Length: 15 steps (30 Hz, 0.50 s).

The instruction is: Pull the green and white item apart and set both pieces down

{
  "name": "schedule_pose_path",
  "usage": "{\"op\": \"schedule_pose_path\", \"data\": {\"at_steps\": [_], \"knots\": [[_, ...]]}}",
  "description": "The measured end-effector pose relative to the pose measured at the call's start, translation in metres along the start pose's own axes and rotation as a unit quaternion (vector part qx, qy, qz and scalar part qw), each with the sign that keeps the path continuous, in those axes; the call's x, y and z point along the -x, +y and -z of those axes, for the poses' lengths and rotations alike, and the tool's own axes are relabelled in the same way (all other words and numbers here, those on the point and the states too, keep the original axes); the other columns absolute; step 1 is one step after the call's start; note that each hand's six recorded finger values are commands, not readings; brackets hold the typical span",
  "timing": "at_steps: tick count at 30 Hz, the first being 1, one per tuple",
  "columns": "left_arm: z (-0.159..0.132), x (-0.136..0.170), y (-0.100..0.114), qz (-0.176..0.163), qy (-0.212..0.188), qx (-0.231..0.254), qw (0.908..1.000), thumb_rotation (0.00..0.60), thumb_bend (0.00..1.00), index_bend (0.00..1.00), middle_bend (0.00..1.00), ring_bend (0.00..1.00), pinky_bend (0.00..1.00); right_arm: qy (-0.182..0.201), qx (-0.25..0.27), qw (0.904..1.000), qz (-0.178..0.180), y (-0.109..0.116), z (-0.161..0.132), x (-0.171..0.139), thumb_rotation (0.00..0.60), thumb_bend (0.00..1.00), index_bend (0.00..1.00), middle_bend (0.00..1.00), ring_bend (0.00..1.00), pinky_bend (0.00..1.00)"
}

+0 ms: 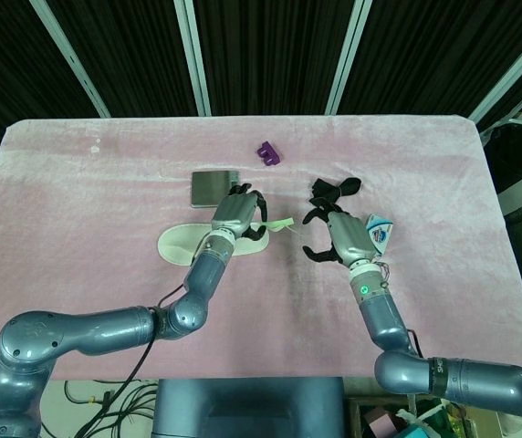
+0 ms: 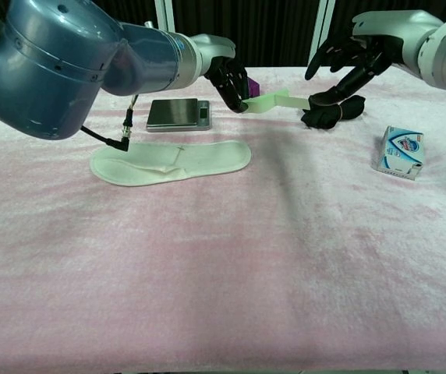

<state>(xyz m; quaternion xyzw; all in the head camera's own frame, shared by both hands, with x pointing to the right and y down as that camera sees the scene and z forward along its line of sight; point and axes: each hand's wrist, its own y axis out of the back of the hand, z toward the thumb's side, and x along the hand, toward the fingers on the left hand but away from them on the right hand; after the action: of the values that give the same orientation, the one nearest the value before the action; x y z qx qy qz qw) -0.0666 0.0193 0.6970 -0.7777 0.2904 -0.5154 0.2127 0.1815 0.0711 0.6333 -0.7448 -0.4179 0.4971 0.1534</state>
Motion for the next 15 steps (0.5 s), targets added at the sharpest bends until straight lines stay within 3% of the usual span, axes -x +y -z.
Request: {"op": "schedule_pose_path", "data": {"at_steps": [15], "knots": [[0.001,-0.001,-0.001,0.0,-0.001,0.0,1.0,0.6,0.49,0.68,0.23,0.0,0.0,-0.033,0.002,0.9993,0.015,-0.025,0.009,0.006,0.6,0.25,0.51,0.13,0.14,0.21]]}}
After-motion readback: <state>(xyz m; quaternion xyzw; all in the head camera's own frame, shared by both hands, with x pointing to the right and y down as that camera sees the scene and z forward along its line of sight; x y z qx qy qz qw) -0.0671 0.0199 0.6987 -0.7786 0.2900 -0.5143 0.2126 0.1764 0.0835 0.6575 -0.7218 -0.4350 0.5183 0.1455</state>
